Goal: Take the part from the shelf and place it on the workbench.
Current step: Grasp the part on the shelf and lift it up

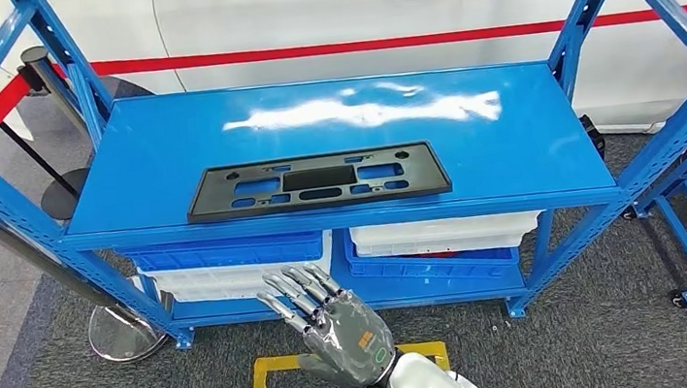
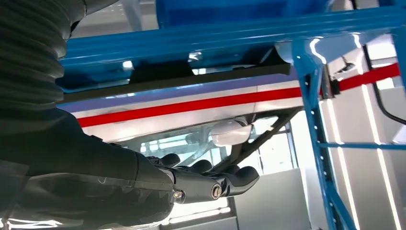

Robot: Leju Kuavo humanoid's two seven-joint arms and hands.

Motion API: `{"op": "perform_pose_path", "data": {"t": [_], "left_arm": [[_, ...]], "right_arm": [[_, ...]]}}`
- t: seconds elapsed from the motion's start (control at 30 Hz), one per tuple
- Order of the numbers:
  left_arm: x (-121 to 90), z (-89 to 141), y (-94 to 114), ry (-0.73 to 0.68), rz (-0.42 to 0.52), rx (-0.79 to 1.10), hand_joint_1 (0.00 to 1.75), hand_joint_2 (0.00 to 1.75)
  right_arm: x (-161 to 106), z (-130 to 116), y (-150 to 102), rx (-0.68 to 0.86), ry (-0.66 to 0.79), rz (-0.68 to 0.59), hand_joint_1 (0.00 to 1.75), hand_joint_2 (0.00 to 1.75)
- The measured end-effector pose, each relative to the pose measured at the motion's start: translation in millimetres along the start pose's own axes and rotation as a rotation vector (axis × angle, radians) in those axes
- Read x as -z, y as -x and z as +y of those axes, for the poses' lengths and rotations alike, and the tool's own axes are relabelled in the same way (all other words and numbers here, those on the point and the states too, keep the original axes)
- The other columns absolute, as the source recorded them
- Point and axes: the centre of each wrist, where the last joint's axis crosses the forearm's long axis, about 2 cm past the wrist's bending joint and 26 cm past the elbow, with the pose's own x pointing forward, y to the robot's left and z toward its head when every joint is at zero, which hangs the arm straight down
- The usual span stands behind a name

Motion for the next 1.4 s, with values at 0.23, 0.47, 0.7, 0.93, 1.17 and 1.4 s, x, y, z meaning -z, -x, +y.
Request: {"op": "perform_pose_path", "data": {"t": [0.23, 0.47, 0.7, 0.93, 1.17, 1.4], "left_arm": [[0, -2, 0, 0.011, 0.000, 0.009, 0.00, 0.00], [0, -3, -1, 0.029, -0.003, 0.034, 0.00, 0.00], [0, -3, 0, 0.024, 0.003, 0.031, 0.00, 0.00], [0, -5, -2, 0.037, 0.001, 0.028, 0.00, 0.00], [0, -7, -1, 0.041, 0.003, 0.024, 0.00, 0.00], [0, -8, -3, 0.047, 0.000, 0.025, 0.00, 0.00]], "right_arm": [[-3, 4, 11, -0.044, -0.024, 0.068, 0.00, 1.75], [-6, 25, 36, -0.168, -0.033, 0.263, 0.00, 1.75], [-20, 41, 51, -0.172, -0.066, 0.370, 0.00, 1.75], [-15, 44, 52, -0.148, -0.079, 0.383, 0.00, 1.75], [-14, 45, 52, -0.136, -0.092, 0.385, 0.00, 1.75], [-9, 45, 51, -0.120, -0.079, 0.384, 0.00, 1.75]]}}
